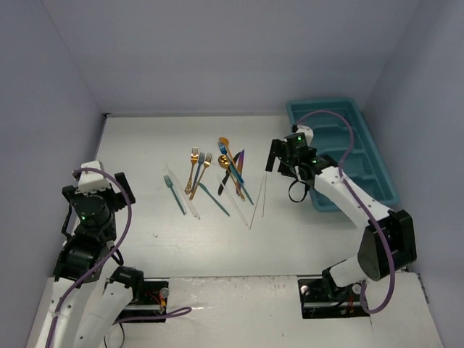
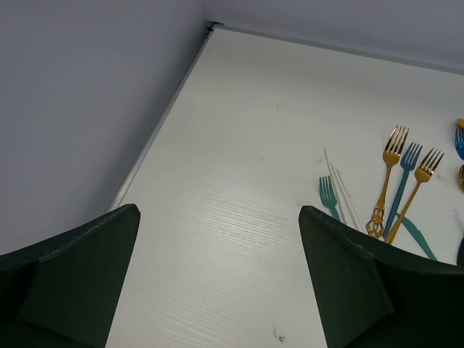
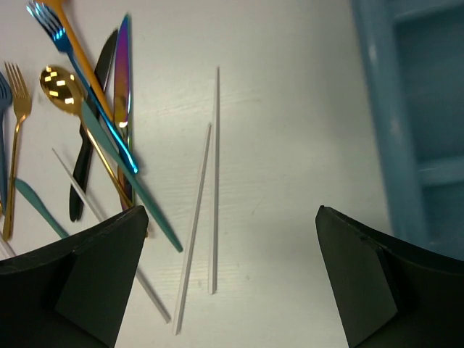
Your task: Sort the eating utensils into containers
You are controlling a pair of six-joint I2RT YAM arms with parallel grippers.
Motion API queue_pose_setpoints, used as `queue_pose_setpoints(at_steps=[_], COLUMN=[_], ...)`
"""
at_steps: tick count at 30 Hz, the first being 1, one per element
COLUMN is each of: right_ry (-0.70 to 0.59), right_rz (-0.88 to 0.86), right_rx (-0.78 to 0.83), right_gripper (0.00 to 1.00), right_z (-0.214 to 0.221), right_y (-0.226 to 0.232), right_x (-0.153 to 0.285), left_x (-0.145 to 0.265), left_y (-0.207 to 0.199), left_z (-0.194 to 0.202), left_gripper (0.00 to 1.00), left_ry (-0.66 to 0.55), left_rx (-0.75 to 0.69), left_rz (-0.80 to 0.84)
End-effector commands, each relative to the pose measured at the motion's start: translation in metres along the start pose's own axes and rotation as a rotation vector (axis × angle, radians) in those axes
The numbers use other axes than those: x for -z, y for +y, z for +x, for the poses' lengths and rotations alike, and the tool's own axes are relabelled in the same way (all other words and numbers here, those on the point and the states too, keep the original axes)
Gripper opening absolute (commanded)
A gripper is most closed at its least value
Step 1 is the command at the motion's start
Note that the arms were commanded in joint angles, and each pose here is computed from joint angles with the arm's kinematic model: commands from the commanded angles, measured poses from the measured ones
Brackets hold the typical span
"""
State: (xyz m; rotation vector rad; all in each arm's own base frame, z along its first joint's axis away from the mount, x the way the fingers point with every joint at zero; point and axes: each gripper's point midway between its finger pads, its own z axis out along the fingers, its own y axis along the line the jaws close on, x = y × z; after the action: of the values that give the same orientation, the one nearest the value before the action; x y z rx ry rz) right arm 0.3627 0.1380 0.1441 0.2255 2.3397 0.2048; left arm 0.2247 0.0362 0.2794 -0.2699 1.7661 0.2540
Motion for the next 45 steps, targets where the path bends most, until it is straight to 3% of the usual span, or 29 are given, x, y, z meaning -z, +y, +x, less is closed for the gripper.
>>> queue_pose_setpoints(at_steps=[1,6,9,14,34,39,42,45], right_ry=[-0.020,0.058,0.101,0.137,0.207,0.218,0.229,0.223], right_rz=[0.001,0.025,0.059,0.090,0.179,0.210,0.217,0.219], right_rx=[-0.015,0.031,0.039,0.061,0.073,0.072,0.070,0.072], right_gripper=[0.97,0.81,0.64,0.50,0.26,0.14,0.02,0.00], right_z=[0.001,0.029,0.047,0.064,0.099,0.105,0.109,0.107], right_y=[0.026,0.034,0.029,0.027,0.014,0.008,0.006,0.006], right_x=[-0.003,-0.026,-0.040,-0.052,-0.084,-0.091,-0.094,-0.095], left_x=[-0.004,-0.004,-0.003,-0.004,-0.005,-0.005,-0.005,-0.005], left_y=[-0.003,-0.005,-0.005,-0.007,-0.008,-0.008,-0.008,-0.008], left_z=[-0.009,-0.008,-0.007,-0.007,-0.004,-0.004,-0.004,-0.003], left_gripper=[0.90,0.90,0.90,0.90,0.90,0.90,0.90,0.90], left_ry=[-0.027,-0.022,-0.022,-0.022,-0.011,-0.010,-0.009,-0.006], left_rx=[0.029,0.025,0.022,0.021,0.012,0.012,0.010,0.009], left_rz=[0.003,0.013,0.018,0.023,0.027,0.027,0.027,0.025])
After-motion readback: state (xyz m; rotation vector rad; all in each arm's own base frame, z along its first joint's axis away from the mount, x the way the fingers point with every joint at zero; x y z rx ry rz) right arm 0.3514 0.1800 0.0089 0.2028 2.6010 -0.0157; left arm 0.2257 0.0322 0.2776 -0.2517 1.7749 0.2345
